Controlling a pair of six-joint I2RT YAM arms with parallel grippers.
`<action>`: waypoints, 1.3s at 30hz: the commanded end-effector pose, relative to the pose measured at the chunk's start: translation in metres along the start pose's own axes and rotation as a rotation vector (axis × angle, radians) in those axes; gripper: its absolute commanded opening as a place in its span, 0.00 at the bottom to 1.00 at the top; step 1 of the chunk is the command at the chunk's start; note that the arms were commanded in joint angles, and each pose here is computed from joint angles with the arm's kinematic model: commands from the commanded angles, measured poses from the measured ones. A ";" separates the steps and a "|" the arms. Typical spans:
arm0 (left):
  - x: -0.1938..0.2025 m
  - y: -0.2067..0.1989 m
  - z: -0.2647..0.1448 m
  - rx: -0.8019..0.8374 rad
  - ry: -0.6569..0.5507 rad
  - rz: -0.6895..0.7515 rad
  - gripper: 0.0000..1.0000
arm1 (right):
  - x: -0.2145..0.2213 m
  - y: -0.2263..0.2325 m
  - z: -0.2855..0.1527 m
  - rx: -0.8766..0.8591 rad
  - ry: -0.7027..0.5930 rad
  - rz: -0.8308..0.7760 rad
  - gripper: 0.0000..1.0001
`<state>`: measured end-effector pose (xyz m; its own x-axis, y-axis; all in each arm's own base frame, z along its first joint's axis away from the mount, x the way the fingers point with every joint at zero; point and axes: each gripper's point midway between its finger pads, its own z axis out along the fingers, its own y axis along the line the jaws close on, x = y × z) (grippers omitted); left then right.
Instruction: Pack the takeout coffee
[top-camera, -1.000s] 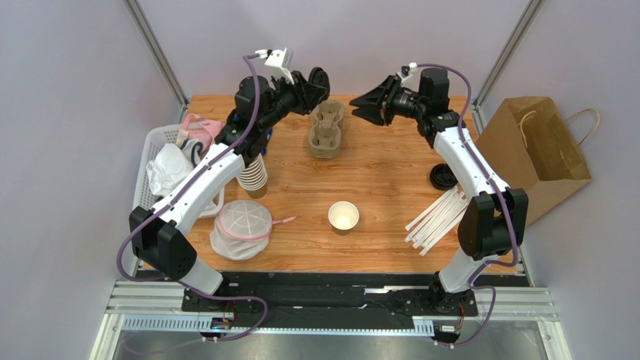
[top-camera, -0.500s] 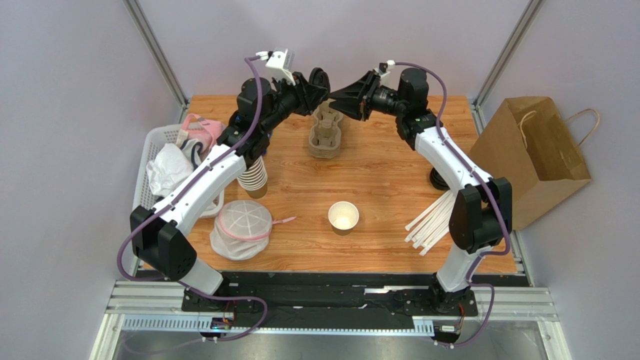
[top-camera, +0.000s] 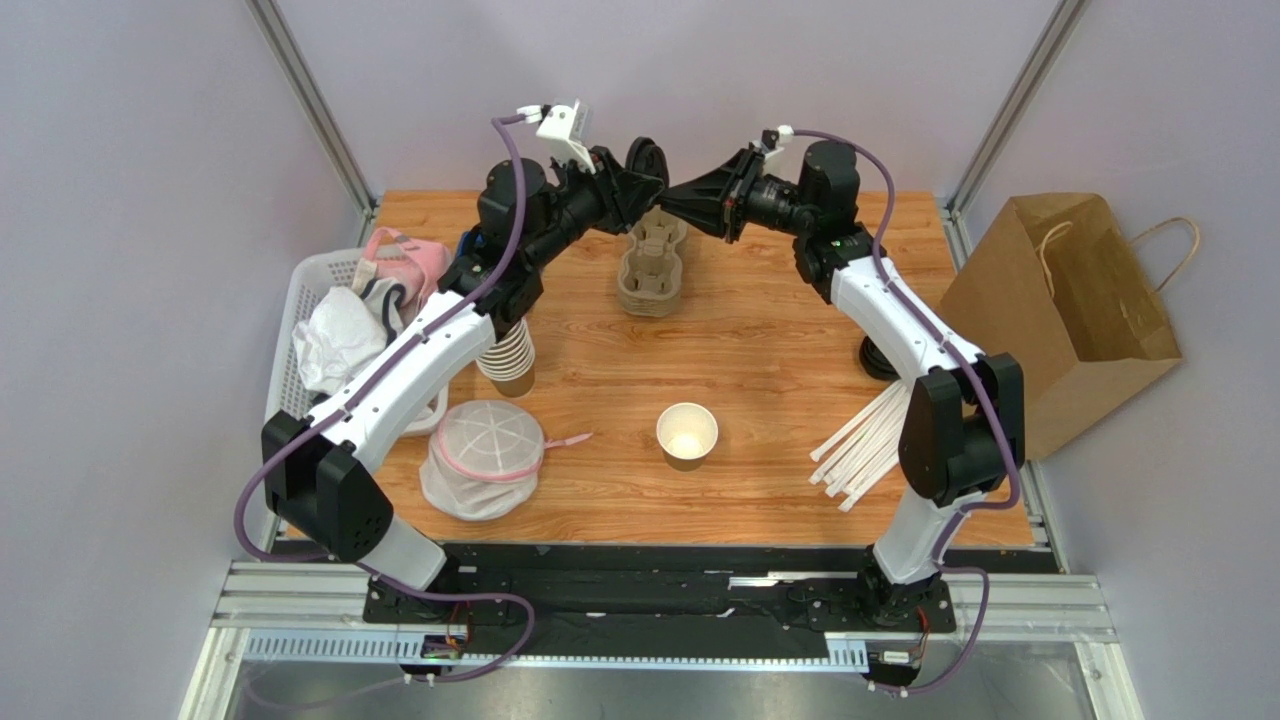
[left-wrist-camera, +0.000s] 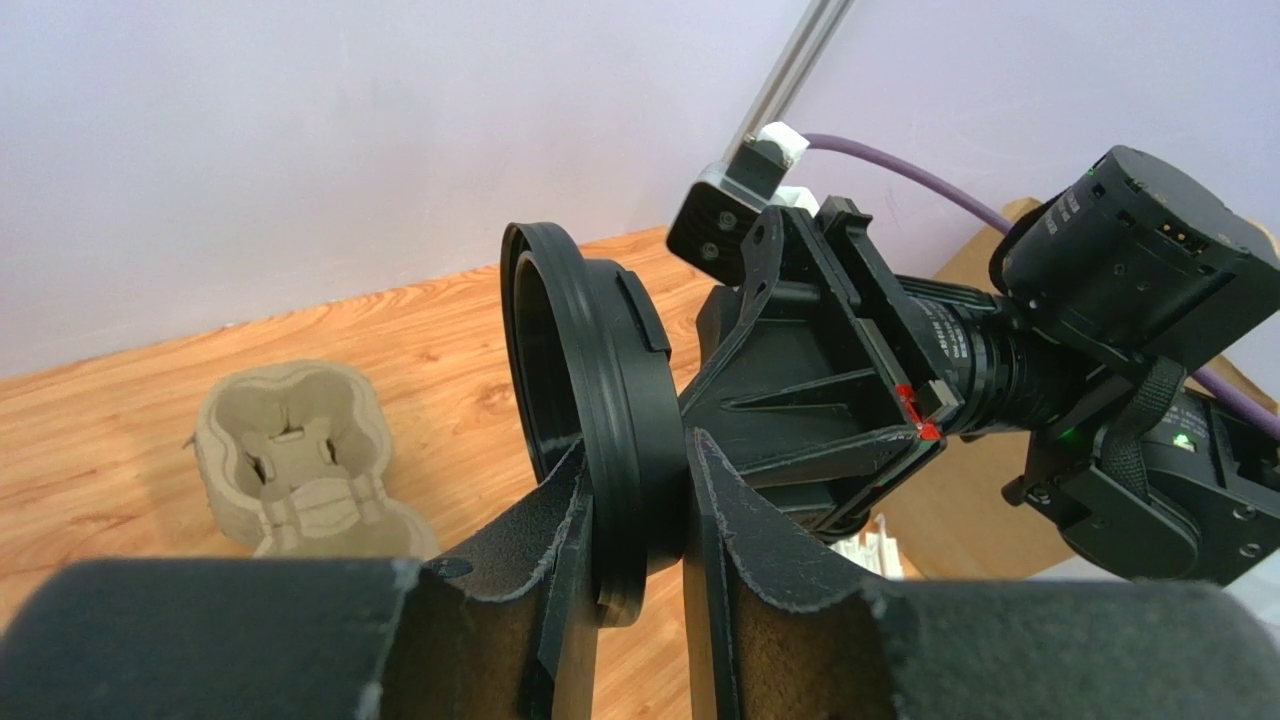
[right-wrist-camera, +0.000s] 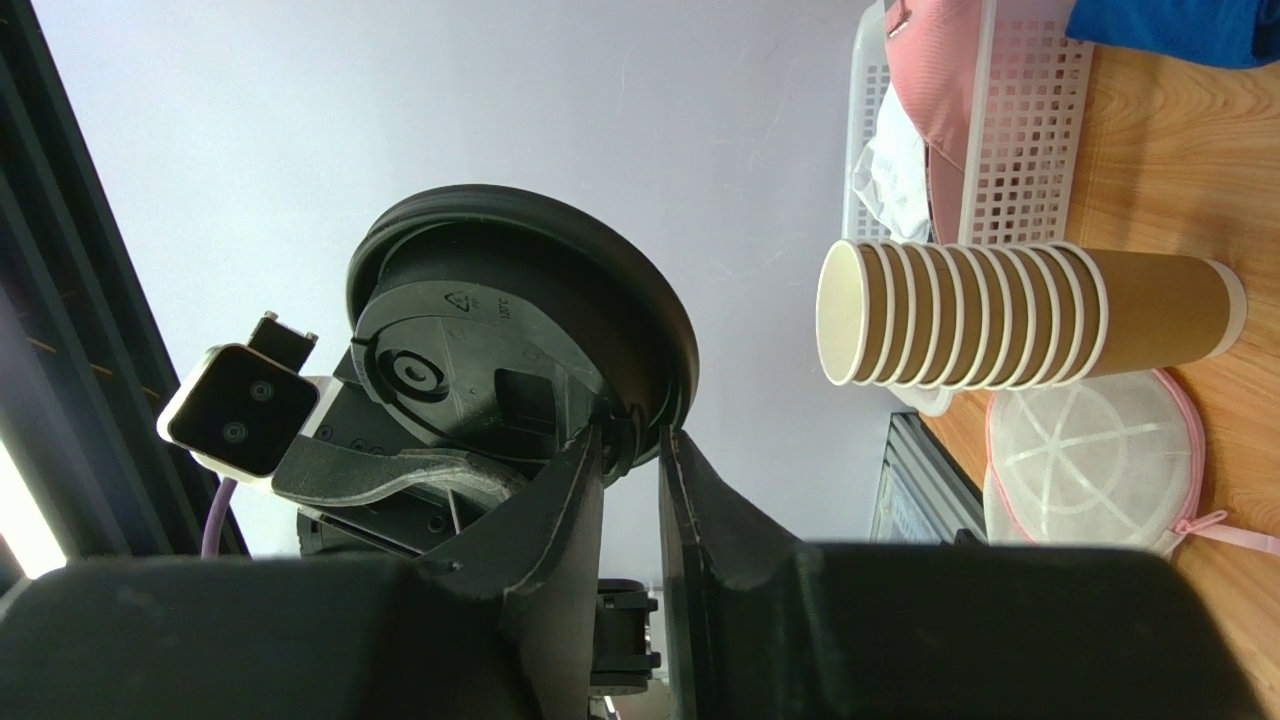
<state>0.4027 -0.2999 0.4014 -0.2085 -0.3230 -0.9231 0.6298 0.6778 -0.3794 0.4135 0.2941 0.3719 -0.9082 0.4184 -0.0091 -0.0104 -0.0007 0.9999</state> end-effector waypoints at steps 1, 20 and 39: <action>-0.021 -0.025 -0.006 0.081 -0.061 -0.026 0.00 | 0.001 0.009 0.001 -0.036 -0.001 -0.019 0.22; 0.012 -0.027 -0.022 0.081 0.033 -0.137 0.15 | 0.003 0.011 -0.003 -0.047 0.009 -0.080 0.00; 0.043 -0.001 -0.120 -0.033 0.445 0.090 0.98 | 0.030 -0.042 -0.120 0.293 0.110 -0.593 0.00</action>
<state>0.3262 -0.2496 0.3805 -0.3376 -0.1874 -0.9224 0.6278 0.6854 -0.3690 0.4013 0.2071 0.3342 -0.8565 0.4342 -0.2790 -0.1689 0.2751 0.9465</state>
